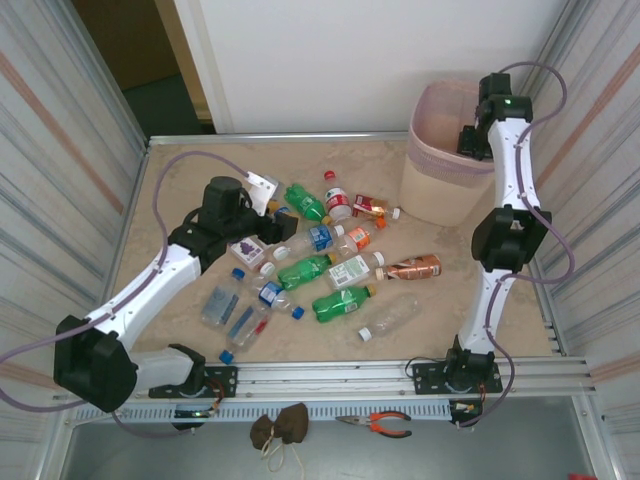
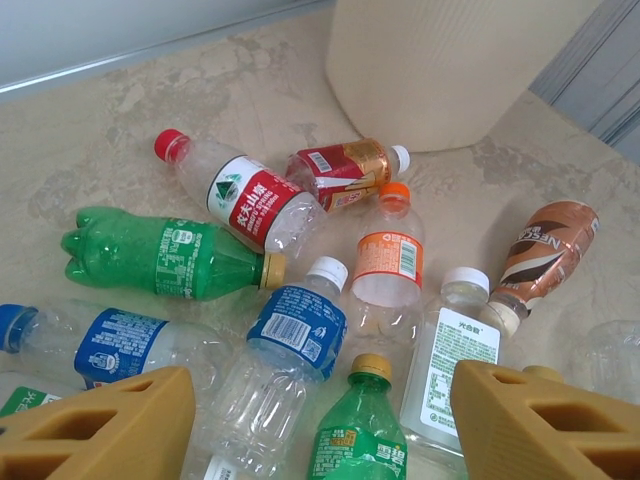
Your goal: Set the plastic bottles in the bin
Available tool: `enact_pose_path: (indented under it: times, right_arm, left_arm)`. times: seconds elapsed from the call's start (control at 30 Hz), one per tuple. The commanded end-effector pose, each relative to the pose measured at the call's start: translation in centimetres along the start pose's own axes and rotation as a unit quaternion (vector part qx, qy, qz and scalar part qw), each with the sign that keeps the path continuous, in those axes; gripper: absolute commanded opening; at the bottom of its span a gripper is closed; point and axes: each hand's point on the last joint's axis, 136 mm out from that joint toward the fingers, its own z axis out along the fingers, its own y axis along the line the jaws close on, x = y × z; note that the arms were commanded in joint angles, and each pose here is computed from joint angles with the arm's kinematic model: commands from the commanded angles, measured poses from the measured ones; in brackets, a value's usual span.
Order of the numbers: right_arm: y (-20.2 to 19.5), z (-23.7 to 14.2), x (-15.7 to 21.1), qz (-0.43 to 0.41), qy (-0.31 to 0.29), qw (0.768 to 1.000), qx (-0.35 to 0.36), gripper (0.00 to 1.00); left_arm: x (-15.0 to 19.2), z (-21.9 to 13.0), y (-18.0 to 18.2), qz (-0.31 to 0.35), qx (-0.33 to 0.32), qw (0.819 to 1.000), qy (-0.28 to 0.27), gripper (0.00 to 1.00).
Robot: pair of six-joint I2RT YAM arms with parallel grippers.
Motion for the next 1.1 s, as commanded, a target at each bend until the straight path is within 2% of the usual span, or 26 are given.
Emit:
enact_pose_path:
  times: [0.0,0.13,0.3,0.43,0.7,0.83,1.07]
  right_arm:
    - [-1.7,-3.3,1.0,-0.016,-0.002,1.0,0.025,0.63]
    - [-1.9,-4.6,1.0,-0.02,-0.01,1.0,0.02,0.63]
    - [1.9,-5.5,0.5,0.005,-0.019,0.995,-0.096,0.63]
    - [4.6,-4.7,0.2,0.042,0.005,0.988,-0.15,0.63]
    - [9.5,-2.3,-0.9,0.056,0.022,0.968,-0.243,0.65]
    - [11.6,-1.9,0.2,0.031,0.049,0.958,-0.28,0.67]
    - [12.9,-1.6,4.3,-0.013,0.124,0.949,-0.289,0.68]
  left_arm:
    - [-0.5,0.1,-0.2,-0.007,0.012,1.0,-0.01,0.68]
    - [-0.6,0.2,-0.4,-0.009,0.016,1.0,-0.01,0.68]
    - [-0.5,0.1,-0.4,-0.011,0.016,1.0,-0.01,0.68]
    - [-0.3,0.0,-0.3,-0.016,0.013,1.0,-0.011,0.68]
    - [0.1,-0.5,-0.3,-0.02,0.008,1.0,-0.013,0.68]
    - [0.3,-0.7,-0.1,-0.019,-0.001,1.0,-0.015,0.68]
    - [0.6,-0.4,0.1,-0.022,-0.005,1.0,-0.011,0.68]
